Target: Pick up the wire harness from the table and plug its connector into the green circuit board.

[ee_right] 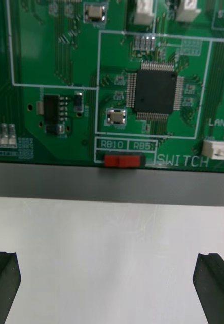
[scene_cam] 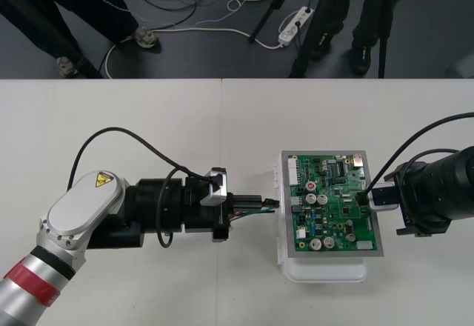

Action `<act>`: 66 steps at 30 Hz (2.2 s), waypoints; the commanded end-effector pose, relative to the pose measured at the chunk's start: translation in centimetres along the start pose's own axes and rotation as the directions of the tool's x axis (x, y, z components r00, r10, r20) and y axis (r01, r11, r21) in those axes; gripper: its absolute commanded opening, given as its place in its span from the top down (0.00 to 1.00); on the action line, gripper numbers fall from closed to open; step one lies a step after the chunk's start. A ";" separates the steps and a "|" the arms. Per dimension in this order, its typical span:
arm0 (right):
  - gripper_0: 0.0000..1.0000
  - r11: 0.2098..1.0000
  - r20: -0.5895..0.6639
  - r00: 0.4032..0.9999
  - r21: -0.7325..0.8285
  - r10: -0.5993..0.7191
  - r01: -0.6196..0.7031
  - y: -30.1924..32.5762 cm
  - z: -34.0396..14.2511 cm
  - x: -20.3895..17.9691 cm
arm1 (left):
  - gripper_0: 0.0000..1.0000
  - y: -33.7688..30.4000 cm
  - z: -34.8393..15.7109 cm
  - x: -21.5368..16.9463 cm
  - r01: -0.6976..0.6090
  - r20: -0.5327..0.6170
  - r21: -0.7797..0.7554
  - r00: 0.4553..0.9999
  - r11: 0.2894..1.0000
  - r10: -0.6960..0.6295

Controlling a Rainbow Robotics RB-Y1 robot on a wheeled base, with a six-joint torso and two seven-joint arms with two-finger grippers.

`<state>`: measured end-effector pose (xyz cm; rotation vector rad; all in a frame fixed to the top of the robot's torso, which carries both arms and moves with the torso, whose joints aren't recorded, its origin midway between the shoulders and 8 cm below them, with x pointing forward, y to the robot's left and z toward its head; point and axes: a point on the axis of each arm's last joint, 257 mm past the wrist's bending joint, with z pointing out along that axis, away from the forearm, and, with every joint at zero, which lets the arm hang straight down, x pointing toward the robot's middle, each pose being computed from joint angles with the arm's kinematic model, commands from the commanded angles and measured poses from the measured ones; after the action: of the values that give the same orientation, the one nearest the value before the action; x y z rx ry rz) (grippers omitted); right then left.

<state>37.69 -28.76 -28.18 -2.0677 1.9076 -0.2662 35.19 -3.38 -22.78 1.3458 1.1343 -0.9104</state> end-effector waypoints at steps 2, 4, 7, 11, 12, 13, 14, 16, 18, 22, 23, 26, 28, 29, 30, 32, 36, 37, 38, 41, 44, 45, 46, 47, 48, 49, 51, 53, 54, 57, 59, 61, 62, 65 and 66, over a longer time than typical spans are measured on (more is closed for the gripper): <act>0.00 1.000 0.010 1.000 0.023 0.015 -0.015 -1.2 -0.3 -1.8 | 1.00 1.2 2.4 -1.8 -0.093 0.022 -0.020 0.995 0.995 0.094; 0.00 1.000 0.014 1.000 0.023 0.006 -0.006 -1.3 -0.2 -2.2 | 1.00 1.2 2.5 -1.8 -0.091 0.020 -0.023 0.996 0.996 0.091; 0.00 1.000 0.022 1.000 0.021 0.006 -0.007 -1.4 -0.2 -2.7 | 1.00 1.2 2.6 -1.6 -0.087 0.017 -0.027 0.996 0.996 0.087; 0.00 1.000 0.024 1.000 0.015 0.009 -0.009 -1.3 -0.1 -3.3 | 1.00 1.0 2.9 -1.4 -0.079 0.014 -0.026 0.997 0.997 0.080; 0.00 1.000 0.022 1.000 0.016 0.008 -0.009 -1.4 -0.1 -3.5 | 1.00 0.9 3.0 -1.4 -0.079 0.014 -0.026 0.997 0.997 0.079; 0.00 1.000 0.020 1.000 0.013 0.010 -0.010 -1.3 -0.1 -3.4 | 1.00 0.9 3.0 -1.4 -0.078 0.013 -0.026 0.997 0.997 0.079; 0.00 1.000 0.017 1.000 0.013 0.008 -0.008 -1.4 -0.1 -3.4 | 1.00 0.8 3.1 -1.3 -0.074 0.012 -0.024 0.997 0.997 0.074; 0.00 1.000 0.019 1.000 0.012 0.010 -0.010 -1.4 -0.1 -3.4 | 1.00 0.5 3.3 -1.3 -0.069 0.013 -0.020 0.998 0.997 0.069; 0.00 1.000 0.020 1.000 0.012 0.009 -0.009 -1.4 -0.1 -3.5 | 1.00 0.3 3.4 -1.3 -0.060 0.017 -0.019 0.998 0.998 0.060; 0.00 1.000 0.028 1.000 0.017 0.004 -0.004 -1.4 -0.3 -4.0 | 1.00 0.0 3.5 -1.2 -0.055 0.018 -0.015 0.998 0.998 0.055; 0.00 1.000 0.029 1.000 0.019 0.001 -0.002 -1.4 -0.4 -4.1 | 1.00 0.0 3.5 -1.2 -0.052 0.018 -0.015 0.998 0.999 0.052; 0.00 1.000 0.027 1.000 0.024 -0.005 0.005 -1.5 -0.7 -4.3 | 1.00 -0.2 3.6 -1.2 -0.049 0.022 -0.012 0.999 0.999 0.049; 0.00 1.000 0.023 1.000 0.025 -0.009 0.009 -1.4 -0.8 -4.4 | 1.00 -0.2 3.6 -1.2 -0.049 0.022 -0.012 0.999 0.999 0.049; 0.00 1.000 0.024 1.000 0.024 -0.006 0.006 -1.4 -0.8 -4.5 | 1.00 -0.1 3.6 -1.3 -0.048 0.023 -0.012 0.999 0.999 0.048; 0.00 1.000 0.025 1.000 0.023 -0.006 0.006 -1.4 -0.7 -4.5 | 1.00 -0.1 3.6 -1.3 -0.048 0.023 -0.012 0.999 0.999 0.048; 0.00 1.000 0.030 1.000 0.023 -0.006 0.005 -1.4 -0.7 -4.8 | 1.00 -0.1 3.6 -1.4 -0.045 0.028 -0.013 0.999 0.999 0.045; 0.00 0.999 0.035 0.999 0.031 -0.009 0.008 -1.5 -0.7 -5.2 | 1.00 -0.4 3.7 -1.4 -0.041 0.029 -0.009 0.999 0.999 0.041; 0.00 0.999 0.035 0.999 0.036 -0.012 0.011 -1.6 -0.7 -5.3 | 1.00 -0.3 3.7 -1.4 -0.041 0.030 -0.011 0.999 0.999 0.042; 0.00 0.999 0.032 0.999 0.038 -0.014 0.013 -1.6 -0.7 -5.2 | 1.00 -0.4 3.8 -1.4 -0.041 0.031 -0.008 0.999 0.999 0.041; 0.00 0.999 0.034 0.999 0.040 -0.013 0.011 -1.7 -0.7 -5.4 | 1.00 -0.4 3.8 -1.5 -0.035 0.035 -0.010 0.999 0.999 0.036; 0.00 0.999 0.038 0.999 0.041 -0.014 0.012 -1.7 -0.7 -5.5 | 1.00 -0.3 3.9 -1.6 -0.035 0.038 -0.013 0.999 0.999 0.036; 0.00 0.999 0.037 0.999 0.041 -0.015 0.013 -1.7 -0.8 -5.5 | 1.00 -0.3 4.0 -1.7 -0.033 0.042 -0.014 0.999 0.999 0.034; 0.00 0.999 0.037 0.999 0.043 -0.016 0.015 -1.7 -0.8 -5.6 | 1.00 -0.2 4.0 -1.7 -0.035 0.043 -0.019 0.998 0.999 0.035; 0.00 0.999 0.036 0.999 0.046 -0.023 0.021 -1.7 -0.9 -5.7 | 1.00 -0.2 4.1 -1.8 -0.032 0.044 -0.019 0.998 0.999 0.033; 0.00 0.999 0.034 0.999 0.047 -0.025 0.023 -1.7 -0.9 -5.7 | 1.00 -0.2 4.2 -1.8 -0.032 0.045 -0.020 0.998 0.999 0.033; 0.00 0.999 0.032 0.999 0.046 -0.026 0.024 -1.7 -0.9 -5.6 | 1.00 -0.2 4.2 -1.9 -0.034 0.046 -0.022 0.998 0.999 0.035; 0.00 0.999 0.025 0.999 0.043 -0.026 0.025 -1.6 -0.9 -5.6 | 1.00 -0.1 4.2 -1.8 -0.035 0.044 -0.023 0.998 0.999 0.036; 0.00 0.999 0.019 0.999 0.041 -0.025 0.024 -1.5 -1.0 -5.5 | 1.00 0.0 4.2 -1.7 -0.044 0.039 -0.027 0.998 0.999 0.045; 0.00 0.999 0.018 1.000 0.040 -0.021 0.020 -1.5 -1.0 -5.4 | 1.00 -0.1 4.2 -1.6 -0.051 0.034 -0.026 0.998 0.998 0.052; 0.00 0.999 0.017 1.000 0.038 -0.011 0.011 -1.4 -0.9 -5.4 | 1.00 0.0 4.2 -1.5 -0.061 0.032 -0.027 0.998 0.998 0.061; 0.00 0.999 0.016 1.000 0.033 -0.005 0.004 -1.3 -0.9 -5.4 | 1.00 -0.1 4.2 -1.3 -0.070 0.025 -0.025 0.997 0.997 0.070; 0.00 1.000 0.015 1.000 0.031 0.004 -0.004 -1.3 -1.0 -5.4 | 1.00 -0.1 4.2 -1.2 -0.079 0.019 -0.024 0.997 0.997 0.080; 0.00 1.000 0.014 1.000 0.028 0.008 -0.009 -1.1 -0.9 -5.5 | 1.00 -0.2 4.2 -1.2 -0.082 0.020 -0.022 0.996 0.996 0.083; 0.00 0.999 0.014 1.000 0.028 0.022 -0.022 -1.2 -0.9 -5.6 | 1.00 -0.2 4.1 -1.1 -0.087 0.018 -0.023 0.996 0.996 0.087; 0.00 0.999 0.015 1.000 0.028 0.025 -0.026 -1.2 -0.9 -5.7 | 1.00 -0.2 4.2 -1.2 -0.089 0.020 -0.022 0.996 0.996 0.090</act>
<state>37.37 -24.93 -27.82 -2.0534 1.9315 -0.2631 34.84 -5.68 -23.63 1.3284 1.1583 -0.9118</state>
